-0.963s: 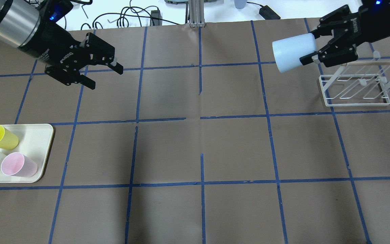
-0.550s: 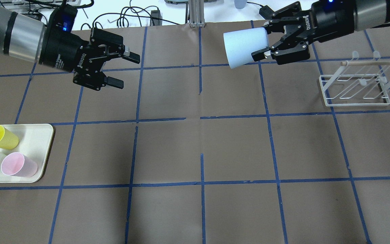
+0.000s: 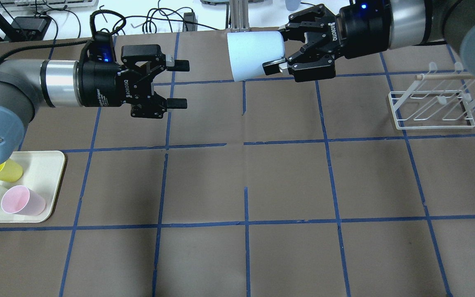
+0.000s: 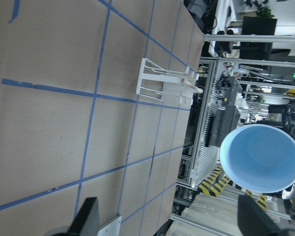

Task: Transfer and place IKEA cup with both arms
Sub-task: 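Carry the cup toward the left gripper while the left arm reaches to meet it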

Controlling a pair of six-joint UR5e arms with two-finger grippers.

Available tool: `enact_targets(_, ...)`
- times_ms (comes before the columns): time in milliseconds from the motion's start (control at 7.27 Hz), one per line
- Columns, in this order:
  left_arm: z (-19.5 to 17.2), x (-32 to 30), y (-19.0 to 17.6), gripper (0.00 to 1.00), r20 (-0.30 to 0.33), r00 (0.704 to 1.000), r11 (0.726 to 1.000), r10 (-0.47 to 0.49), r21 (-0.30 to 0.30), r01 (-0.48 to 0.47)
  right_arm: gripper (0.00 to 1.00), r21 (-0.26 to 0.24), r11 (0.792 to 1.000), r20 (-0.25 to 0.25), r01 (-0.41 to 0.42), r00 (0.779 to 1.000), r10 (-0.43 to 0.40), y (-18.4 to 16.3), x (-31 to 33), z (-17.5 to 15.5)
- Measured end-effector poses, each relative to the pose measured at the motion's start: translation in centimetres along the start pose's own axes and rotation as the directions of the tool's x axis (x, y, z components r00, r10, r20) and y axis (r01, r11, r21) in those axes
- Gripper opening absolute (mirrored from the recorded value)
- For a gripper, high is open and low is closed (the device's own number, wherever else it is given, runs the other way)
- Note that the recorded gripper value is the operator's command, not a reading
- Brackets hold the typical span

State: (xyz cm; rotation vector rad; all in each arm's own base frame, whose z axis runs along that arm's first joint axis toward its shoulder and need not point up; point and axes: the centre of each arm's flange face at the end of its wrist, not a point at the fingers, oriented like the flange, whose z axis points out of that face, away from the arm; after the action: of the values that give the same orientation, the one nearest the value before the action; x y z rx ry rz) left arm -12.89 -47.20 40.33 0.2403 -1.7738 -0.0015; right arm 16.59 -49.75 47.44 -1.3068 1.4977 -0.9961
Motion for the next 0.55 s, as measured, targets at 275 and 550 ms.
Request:
enact_targets(275,1.8,-0.8,1.0,1.0,-0.088,0.996,1.0,0.01,-0.007,-0.011,0.41,0.016,1.0,0.009,0.005,1.0,-0.005,-0.4,-1.1,0.8)
enact_targets(550,4.3,-0.6,1.8,1.0,-0.158,0.987,0.998,0.043,-0.034,-0.049,0.42,0.015,1.0,0.029,0.011,1.0,-0.012,-0.7,-1.8,1.8)
